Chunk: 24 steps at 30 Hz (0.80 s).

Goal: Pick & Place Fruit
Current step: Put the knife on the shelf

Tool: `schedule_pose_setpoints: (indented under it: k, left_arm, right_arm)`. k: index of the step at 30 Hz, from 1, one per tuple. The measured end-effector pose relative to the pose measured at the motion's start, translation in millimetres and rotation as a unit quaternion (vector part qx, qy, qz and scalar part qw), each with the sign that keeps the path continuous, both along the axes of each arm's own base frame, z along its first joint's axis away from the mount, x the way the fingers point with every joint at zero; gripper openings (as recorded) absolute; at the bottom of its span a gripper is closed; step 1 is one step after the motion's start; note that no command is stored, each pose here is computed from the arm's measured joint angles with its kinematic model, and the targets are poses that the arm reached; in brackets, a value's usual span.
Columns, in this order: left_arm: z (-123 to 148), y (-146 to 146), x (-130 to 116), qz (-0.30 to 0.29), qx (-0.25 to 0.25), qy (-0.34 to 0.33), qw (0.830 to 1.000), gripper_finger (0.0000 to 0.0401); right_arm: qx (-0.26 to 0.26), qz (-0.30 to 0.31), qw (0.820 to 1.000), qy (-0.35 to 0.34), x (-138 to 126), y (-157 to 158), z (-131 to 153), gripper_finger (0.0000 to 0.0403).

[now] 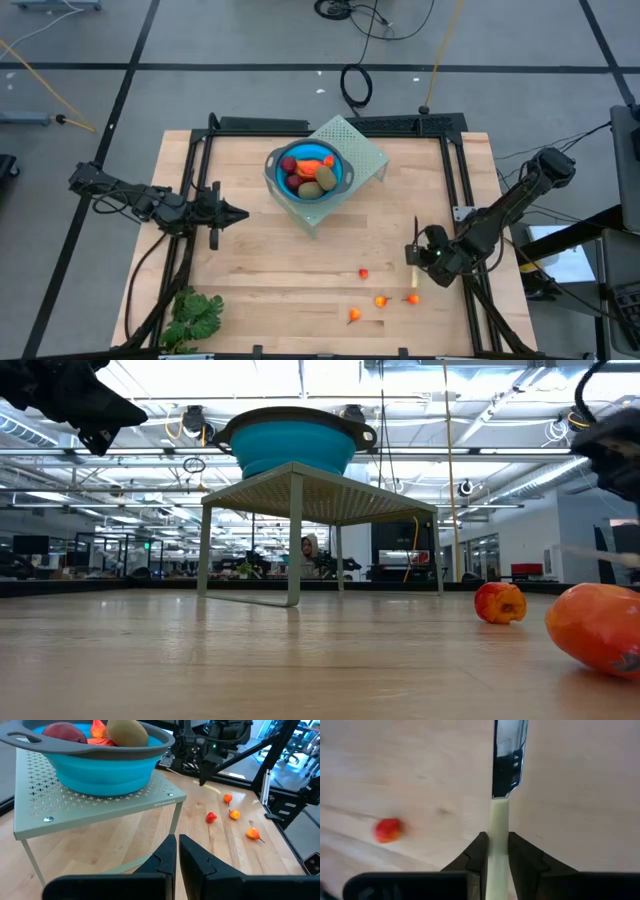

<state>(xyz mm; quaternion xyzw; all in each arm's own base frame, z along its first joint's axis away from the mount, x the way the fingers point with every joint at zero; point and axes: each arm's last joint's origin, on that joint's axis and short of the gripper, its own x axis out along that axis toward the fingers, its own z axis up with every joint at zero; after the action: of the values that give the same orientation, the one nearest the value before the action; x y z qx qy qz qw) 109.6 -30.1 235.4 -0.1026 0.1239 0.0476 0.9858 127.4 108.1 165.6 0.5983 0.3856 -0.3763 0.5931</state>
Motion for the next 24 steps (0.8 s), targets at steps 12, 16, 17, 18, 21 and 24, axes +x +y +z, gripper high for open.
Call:
schedule_pose_setpoints:
  k: [12, 16, 17, 18, 21, 24]
  left_arm:
    - [0.0, 0.0, 0.0, 0.0, 0.001, 0.0, 1.0, 0.0019]
    - [0.0, 0.0, 0.0, 0.0, 0.001, 0.0, 1.0, 0.0019]
    - [0.0, 0.0, 0.0, 0.0, 0.001, 0.0, 1.0, 0.0019]
    - [0.0, 0.0, 0.0, 0.0, 0.001, 0.0, 1.0, 0.0019]
    - [0.0, 0.0, 0.0, 0.0, 0.001, 0.0, 1.0, 0.0019]
    - [0.0, 0.0, 0.0, 0.0, 0.001, 0.0, 1.0, 0.0019]
  right_arm:
    - [-0.046, 0.011, 0.995, -0.091, 0.0, -6.2, 14.9, 0.005]
    - [-0.049, 0.018, 0.994, -0.095, 0.5, -5.8, 15.2, 0.005]
    - [-0.049, 0.018, 0.994, -0.095, 0.5, -5.8, 15.2, 0.005]
    - [-0.049, 0.019, 0.994, -0.094, 0.4, -5.9, 15.2, 0.005]
    - [-0.052, 0.02, 0.994, -0.092, 0.0, -6.2, 15.0, 0.005]
    - [-0.056, 0.021, 0.994, -0.087, -0.9, -7.0, 14.5, 0.005]
